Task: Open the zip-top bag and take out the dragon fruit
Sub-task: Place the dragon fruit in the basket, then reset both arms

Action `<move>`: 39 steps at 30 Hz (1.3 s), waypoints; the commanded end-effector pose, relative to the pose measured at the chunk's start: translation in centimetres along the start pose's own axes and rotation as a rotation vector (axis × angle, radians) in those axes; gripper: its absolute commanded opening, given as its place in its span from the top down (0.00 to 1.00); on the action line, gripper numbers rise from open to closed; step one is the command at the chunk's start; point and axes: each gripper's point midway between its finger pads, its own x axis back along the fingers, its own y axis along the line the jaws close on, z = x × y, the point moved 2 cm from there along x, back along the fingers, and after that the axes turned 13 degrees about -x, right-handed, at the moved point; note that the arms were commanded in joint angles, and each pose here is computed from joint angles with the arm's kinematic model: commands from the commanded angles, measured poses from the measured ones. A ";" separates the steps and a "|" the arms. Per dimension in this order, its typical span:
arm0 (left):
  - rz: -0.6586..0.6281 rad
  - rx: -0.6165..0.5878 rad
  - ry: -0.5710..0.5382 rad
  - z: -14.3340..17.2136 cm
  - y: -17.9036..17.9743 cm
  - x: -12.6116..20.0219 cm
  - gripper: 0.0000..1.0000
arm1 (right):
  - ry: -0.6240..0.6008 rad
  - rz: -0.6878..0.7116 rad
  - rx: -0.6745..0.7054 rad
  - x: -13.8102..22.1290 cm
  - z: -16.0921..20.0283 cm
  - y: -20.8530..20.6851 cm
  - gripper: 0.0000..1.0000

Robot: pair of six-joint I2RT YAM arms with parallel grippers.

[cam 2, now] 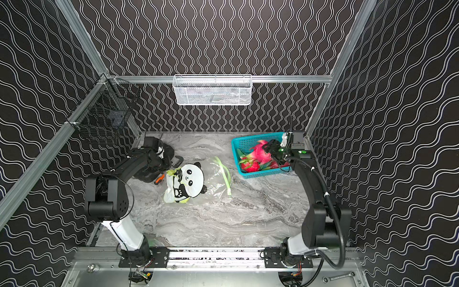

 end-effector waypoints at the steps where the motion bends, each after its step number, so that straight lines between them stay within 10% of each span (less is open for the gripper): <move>1: 0.075 -0.017 -0.114 -2.5 -1.5 2.0 0.37 | 0.023 -0.063 0.020 -2.1 -2.2 0.5 0.30; 3: 0.089 -0.037 -0.158 -3.6 -2.0 3.6 0.04 | 0.006 -0.102 0.023 -2.9 -3.9 1.2 0.05; 15: -0.365 -0.041 -0.358 -4.4 2.6 15.8 0.01 | -0.368 0.082 0.112 6.0 -8.6 -6.5 0.00; 21: -0.479 -0.058 -0.314 1.1 5.2 11.7 0.02 | -0.383 -0.031 0.415 5.8 -5.2 -7.0 0.00; 25: -0.338 -0.129 -0.338 2.2 3.7 8.1 0.04 | -0.410 -0.097 0.511 3.9 -3.0 -9.4 0.00; 39: -0.254 -0.425 -0.723 2.7 2.0 0.8 0.11 | -0.587 -0.136 0.614 2.2 -1.0 -13.4 0.00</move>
